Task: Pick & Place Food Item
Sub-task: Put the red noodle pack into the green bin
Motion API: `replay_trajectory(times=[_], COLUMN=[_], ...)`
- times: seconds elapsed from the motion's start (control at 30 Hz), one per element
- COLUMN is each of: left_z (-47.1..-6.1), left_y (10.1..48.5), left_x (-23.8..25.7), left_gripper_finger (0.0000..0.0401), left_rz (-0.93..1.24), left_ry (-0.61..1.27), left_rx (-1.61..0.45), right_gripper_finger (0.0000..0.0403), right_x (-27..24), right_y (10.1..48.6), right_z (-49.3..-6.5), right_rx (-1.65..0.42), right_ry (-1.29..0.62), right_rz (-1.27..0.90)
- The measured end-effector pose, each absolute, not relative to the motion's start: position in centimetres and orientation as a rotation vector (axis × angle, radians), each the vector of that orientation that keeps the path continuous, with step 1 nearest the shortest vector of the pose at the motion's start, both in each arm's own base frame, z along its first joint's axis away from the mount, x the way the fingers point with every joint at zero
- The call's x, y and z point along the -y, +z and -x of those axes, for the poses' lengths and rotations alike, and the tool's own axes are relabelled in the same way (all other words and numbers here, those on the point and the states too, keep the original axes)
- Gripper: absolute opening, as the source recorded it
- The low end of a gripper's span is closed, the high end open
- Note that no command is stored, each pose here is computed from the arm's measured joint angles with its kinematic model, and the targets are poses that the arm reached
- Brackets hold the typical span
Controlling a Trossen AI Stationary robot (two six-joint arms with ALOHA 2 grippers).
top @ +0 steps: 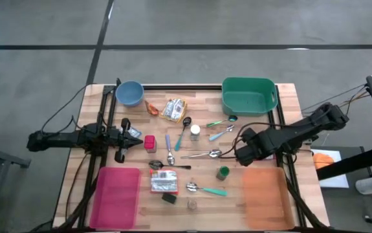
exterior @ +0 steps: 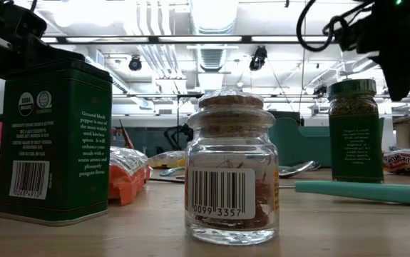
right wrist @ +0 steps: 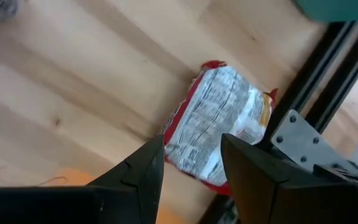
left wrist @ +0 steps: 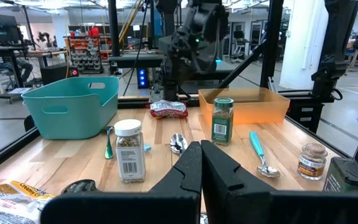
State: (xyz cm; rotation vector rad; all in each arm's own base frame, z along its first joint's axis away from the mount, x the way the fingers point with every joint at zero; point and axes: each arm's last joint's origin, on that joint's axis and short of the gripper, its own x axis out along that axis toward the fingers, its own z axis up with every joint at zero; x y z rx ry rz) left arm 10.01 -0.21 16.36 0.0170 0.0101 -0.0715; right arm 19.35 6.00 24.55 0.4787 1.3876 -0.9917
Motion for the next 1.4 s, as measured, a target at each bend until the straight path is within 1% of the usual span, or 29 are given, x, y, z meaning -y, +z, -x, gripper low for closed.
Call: replay_trajectory(times=[0.1,0.3,0.4,0.73,0.9,1.07,1.4], left_z=[-10.0,-10.0,-10.0,-10.0,-10.0,-10.0,-10.0], left_y=[16.4,16.4,16.4,16.4,16.4,16.4,16.3], left_x=[0.2,0.2,0.2,0.2,0.2,0.2,0.2], left_gripper_finger=[0.0000,0.0000,0.0000,0.0000,0.0000,0.0000,0.0000], left_rz=[-0.017,-0.017,-0.017,-0.017,-0.017,-0.017,-0.017], left_ry=[-0.072,-0.072,-0.072,-0.071,-0.071,-0.071,-0.072], left_rx=[-0.010,-0.010,-0.010,-0.010,-0.010,-0.010,-0.012], right_gripper_finger=[0.0177,0.0270,0.0294,0.0299,0.0299,0.0299,0.0299], right_x=[-5.6,-4.5,-3.8,-2.0,-2.0,-2.0,-2.1], right_y=[24.3,23.4,22.5,19.1,18.4,17.7,15.1], right_z=[-19.0,-17.9,-17.3,-16.8,-16.9,-16.7,-16.7], right_rx=[-1.334,-1.310,-1.317,-1.361,-1.360,-1.364,-1.407], right_ry=[-1.026,-1.052,-1.056,-1.047,-1.024,-1.043,-1.043], right_rz=[-0.506,-0.542,-0.544,-0.582,-0.599,-0.624,-0.641])
